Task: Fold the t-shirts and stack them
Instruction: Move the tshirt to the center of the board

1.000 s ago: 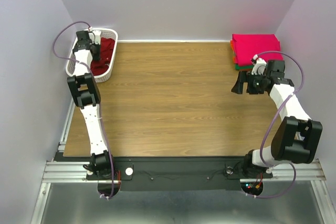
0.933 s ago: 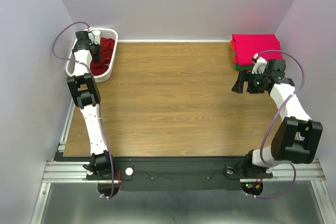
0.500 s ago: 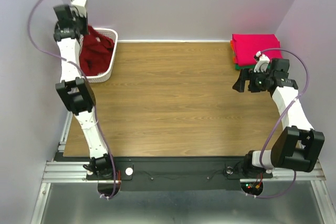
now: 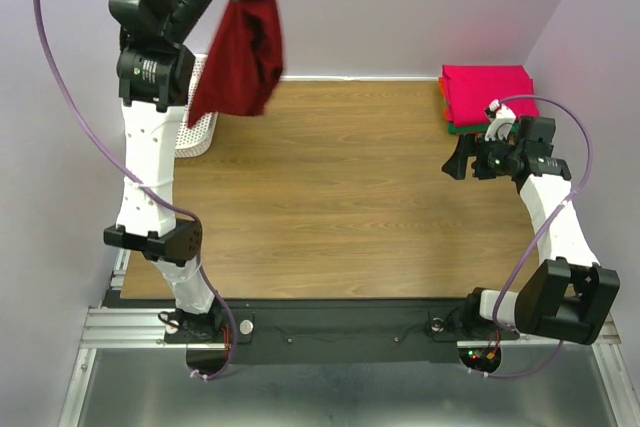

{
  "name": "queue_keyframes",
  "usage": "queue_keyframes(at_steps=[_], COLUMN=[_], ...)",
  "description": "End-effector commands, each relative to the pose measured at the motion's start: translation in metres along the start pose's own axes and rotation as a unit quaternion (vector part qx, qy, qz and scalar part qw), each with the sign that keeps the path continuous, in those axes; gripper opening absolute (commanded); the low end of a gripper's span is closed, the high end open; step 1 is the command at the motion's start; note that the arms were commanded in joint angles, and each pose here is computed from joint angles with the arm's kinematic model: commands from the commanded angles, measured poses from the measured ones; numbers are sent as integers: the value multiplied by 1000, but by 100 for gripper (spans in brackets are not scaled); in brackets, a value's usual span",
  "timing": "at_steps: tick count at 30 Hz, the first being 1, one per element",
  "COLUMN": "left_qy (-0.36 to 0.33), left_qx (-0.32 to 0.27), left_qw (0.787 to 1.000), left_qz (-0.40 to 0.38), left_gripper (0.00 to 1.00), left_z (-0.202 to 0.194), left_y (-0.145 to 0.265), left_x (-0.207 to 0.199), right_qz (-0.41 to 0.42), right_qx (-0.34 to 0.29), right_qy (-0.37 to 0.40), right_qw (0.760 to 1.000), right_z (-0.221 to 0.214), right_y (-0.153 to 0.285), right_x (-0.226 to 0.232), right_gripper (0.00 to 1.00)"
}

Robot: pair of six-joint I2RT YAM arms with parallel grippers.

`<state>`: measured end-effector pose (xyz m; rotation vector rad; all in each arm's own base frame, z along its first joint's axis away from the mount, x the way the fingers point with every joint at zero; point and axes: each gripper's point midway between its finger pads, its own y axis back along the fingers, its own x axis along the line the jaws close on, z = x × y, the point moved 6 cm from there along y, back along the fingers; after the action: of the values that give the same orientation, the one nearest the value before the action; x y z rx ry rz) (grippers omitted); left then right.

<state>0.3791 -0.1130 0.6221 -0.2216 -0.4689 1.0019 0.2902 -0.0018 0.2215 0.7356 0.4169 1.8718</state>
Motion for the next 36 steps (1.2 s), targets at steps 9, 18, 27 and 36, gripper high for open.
queue_keyframes(at_steps=[9,18,27,36], left_qy=[73,165,245,201], left_qx=[-45,118,425,453], left_qw=[996,969,872,868], left_qz=[-39,-141,-10,-37], left_gripper=[0,0,26,97], left_z=[21,-121,-348,-358], left_y=[13,48,131,160], left_x=[-59,-127,-88,-46], right_qz=[-18,-58,-1,39], right_qx=[-18,-13,88,209], right_qy=[11,16,20,25], right_qw=[1000,998,996,977], right_z=[-1,-10,-41,-72], right_y=[8,12,3,-5], right_x=[0,-7,-5,-2], right_gripper=[100,100,100,98])
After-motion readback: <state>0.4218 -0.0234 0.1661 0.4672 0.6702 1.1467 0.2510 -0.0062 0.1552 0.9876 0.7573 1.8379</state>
